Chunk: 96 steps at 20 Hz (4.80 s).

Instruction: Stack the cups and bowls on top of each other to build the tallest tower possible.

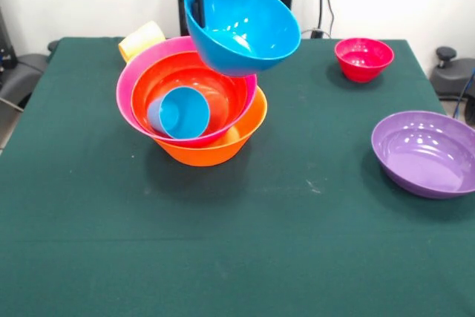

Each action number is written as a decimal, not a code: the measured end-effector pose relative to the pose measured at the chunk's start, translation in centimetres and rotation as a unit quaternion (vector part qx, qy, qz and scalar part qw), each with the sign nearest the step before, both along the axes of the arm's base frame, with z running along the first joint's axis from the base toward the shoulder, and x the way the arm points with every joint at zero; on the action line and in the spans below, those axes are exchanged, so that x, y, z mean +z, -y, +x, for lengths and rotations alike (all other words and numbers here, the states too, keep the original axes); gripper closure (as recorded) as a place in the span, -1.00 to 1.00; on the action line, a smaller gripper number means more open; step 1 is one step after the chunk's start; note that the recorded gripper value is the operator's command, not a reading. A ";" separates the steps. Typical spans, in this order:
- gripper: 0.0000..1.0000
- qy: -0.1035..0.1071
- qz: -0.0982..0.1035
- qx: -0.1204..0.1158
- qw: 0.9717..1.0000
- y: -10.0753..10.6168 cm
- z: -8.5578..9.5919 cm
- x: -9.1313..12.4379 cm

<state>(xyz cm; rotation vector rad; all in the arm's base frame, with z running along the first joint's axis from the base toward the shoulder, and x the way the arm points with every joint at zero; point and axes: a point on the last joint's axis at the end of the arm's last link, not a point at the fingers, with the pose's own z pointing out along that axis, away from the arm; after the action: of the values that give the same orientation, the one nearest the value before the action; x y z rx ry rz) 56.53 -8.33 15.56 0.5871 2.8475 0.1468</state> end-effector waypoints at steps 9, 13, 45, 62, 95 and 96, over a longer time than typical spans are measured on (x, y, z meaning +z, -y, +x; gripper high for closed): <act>1.00 0.008 -0.003 0.025 1.000 -0.5 0.1 0.0; 1.00 0.015 -0.005 0.029 0.999 0.4 0.1 0.1; -1.00 0.006 -0.035 0.089 0.995 2.2 -0.8 -0.2; -1.00 0.015 -0.042 0.151 0.988 -5.8 2.1 -0.7; -1.00 -0.006 -0.047 0.104 0.993 -7.5 2.9 2.6; -1.00 -0.012 -0.049 0.082 0.995 -6.5 2.8 4.3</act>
<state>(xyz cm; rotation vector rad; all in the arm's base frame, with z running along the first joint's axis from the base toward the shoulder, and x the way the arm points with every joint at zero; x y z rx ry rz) 59.37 -1.87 19.83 0.3382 2.9045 0.0266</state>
